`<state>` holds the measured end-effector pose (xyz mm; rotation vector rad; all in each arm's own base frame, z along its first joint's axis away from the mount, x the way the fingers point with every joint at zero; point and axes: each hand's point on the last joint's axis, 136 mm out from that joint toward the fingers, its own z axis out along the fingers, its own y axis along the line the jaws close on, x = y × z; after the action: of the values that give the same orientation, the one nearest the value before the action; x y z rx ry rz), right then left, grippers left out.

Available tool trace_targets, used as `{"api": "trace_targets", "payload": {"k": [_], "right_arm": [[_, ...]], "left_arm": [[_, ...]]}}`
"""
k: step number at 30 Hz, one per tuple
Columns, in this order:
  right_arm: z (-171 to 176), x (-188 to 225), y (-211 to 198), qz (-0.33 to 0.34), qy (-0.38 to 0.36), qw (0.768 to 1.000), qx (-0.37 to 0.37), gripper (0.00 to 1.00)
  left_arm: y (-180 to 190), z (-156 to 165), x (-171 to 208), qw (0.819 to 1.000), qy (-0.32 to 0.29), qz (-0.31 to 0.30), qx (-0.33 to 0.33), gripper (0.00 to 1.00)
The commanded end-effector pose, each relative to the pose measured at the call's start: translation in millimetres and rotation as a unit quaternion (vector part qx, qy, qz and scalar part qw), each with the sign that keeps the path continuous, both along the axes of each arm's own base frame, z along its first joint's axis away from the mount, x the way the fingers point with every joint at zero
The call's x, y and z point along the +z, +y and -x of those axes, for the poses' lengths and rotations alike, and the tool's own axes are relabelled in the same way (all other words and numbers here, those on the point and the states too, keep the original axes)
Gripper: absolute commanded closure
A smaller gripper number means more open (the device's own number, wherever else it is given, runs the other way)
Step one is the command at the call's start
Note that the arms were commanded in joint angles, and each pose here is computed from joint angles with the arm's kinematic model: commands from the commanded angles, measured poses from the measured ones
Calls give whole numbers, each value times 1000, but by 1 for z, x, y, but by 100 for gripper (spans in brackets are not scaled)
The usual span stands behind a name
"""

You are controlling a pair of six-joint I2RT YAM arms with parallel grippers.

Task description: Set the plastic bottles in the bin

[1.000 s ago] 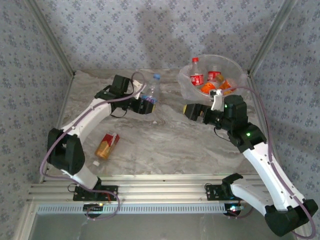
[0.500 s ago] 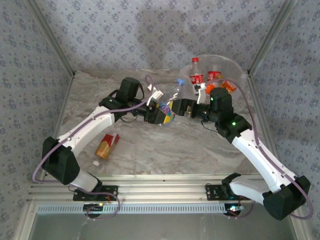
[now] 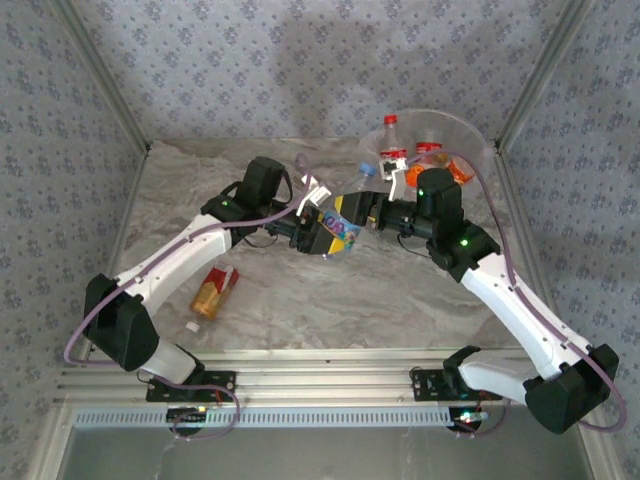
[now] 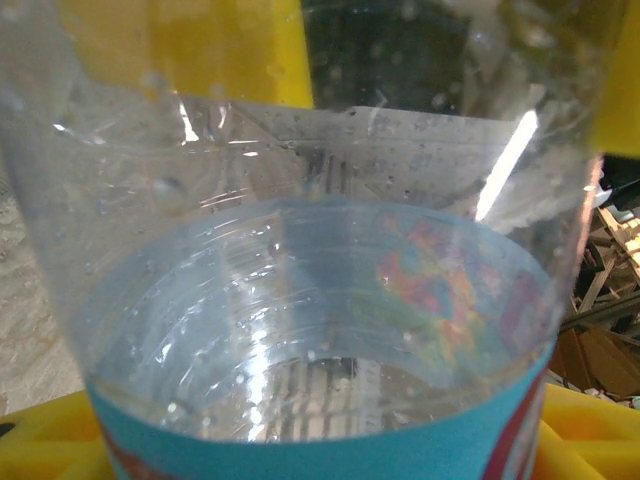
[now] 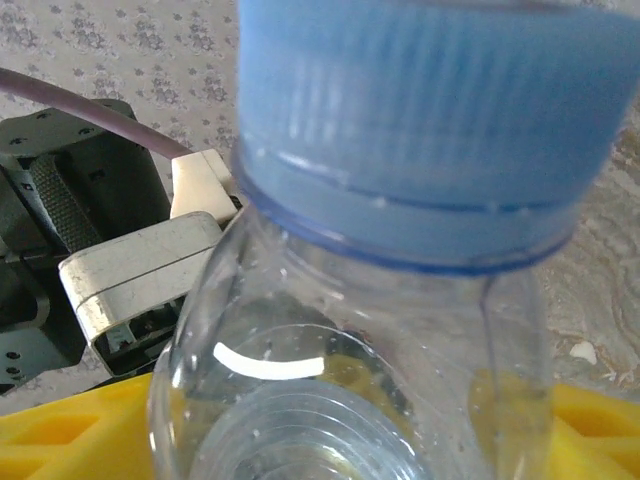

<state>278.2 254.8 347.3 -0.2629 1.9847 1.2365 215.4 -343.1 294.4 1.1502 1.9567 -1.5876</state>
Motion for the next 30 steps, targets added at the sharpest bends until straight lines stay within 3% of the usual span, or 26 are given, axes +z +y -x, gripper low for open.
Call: {"api": "trace_targets", "payload": {"k": [1, 6, 10, 17, 24, 30], "right_arm": [[4, 21, 4, -15, -23, 1000, 12, 29], [6, 24, -2, -12, -23, 1000, 1, 34], [7, 29, -15, 20, -47, 998, -19, 35], [4, 62, -69, 79, -86, 986, -115, 35], [-18, 95, -132, 166, -139, 946, -242, 35], [-56, 110, -167, 232, -147, 911, -308, 35]], "left_arm": [[0, 7, 15, 1000, -16, 15, -13, 29], [0, 6, 18, 1000, -23, 16, -4, 18], [4, 6, 27, 999, -42, 21, 9, 0], [22, 2, 51, 988, -133, 29, 79, 0], [47, -8, 65, 961, -215, 34, 172, 0], [54, -13, 62, 953, -232, 21, 193, 0]]}}
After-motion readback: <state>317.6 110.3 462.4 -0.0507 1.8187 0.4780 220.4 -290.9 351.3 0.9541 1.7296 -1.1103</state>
